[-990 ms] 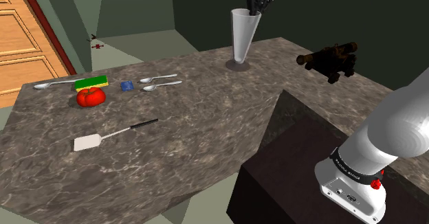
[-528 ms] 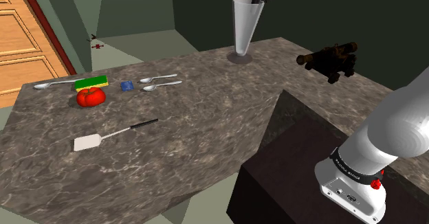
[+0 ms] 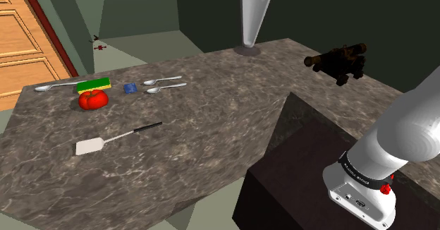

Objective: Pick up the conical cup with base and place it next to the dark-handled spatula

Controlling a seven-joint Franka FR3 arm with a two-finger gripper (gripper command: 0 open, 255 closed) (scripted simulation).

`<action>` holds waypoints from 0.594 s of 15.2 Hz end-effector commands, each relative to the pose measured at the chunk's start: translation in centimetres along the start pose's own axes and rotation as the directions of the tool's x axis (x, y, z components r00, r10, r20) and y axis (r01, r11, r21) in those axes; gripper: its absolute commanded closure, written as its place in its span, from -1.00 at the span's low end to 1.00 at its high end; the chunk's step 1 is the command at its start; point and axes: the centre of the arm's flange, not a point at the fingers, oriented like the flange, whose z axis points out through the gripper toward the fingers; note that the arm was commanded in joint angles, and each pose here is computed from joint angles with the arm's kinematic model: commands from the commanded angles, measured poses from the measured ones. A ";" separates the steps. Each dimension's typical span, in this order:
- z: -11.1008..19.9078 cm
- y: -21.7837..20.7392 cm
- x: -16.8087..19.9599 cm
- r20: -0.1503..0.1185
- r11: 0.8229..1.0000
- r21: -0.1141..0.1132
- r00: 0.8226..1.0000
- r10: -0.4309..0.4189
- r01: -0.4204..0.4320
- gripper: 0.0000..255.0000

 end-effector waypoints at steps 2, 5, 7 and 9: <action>-1.7 -0.3 0.1 0.000 1.000 0.000 1.000 0.000 0.000 1.00; -2.8 -0.5 0.2 0.000 1.000 0.000 1.000 0.000 0.000 1.00; -1.1 -2.4 0.6 0.000 1.000 0.000 1.000 0.000 0.000 1.00; 0.6 -4.4 1.0 0.000 1.000 0.000 1.000 0.000 0.000 1.00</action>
